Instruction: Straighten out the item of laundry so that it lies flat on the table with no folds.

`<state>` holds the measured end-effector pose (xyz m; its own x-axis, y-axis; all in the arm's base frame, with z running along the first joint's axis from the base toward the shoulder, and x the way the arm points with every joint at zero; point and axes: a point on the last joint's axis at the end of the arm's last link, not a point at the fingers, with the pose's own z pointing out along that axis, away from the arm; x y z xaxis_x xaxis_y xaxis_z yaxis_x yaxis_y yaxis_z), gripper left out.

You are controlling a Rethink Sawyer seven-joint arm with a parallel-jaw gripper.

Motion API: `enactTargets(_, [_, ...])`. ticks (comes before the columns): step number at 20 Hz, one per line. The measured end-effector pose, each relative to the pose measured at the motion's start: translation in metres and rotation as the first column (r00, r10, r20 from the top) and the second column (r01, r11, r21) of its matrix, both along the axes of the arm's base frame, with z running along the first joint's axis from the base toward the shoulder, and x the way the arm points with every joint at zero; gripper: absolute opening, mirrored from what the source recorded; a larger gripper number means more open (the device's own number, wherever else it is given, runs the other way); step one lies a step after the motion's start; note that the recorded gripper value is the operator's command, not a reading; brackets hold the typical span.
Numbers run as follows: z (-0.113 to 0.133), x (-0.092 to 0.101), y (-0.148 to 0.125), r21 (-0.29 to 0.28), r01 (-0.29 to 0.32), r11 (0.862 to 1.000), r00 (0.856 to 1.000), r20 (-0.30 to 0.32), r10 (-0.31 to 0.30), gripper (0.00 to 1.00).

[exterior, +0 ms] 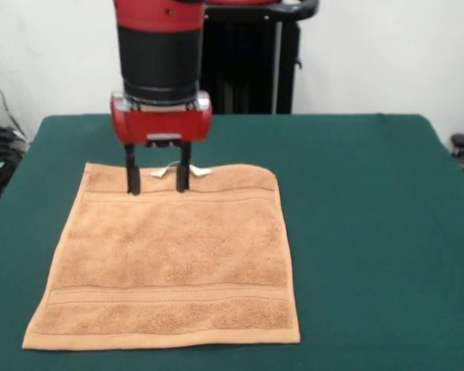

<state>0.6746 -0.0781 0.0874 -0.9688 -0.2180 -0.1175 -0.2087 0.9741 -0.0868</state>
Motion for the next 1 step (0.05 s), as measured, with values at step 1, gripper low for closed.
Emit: enactTargets(1, [0.0035, 0.0009, -0.0011, -0.003, 0.001, 1.000, 1.000, 0.005, -0.001, 1.00])
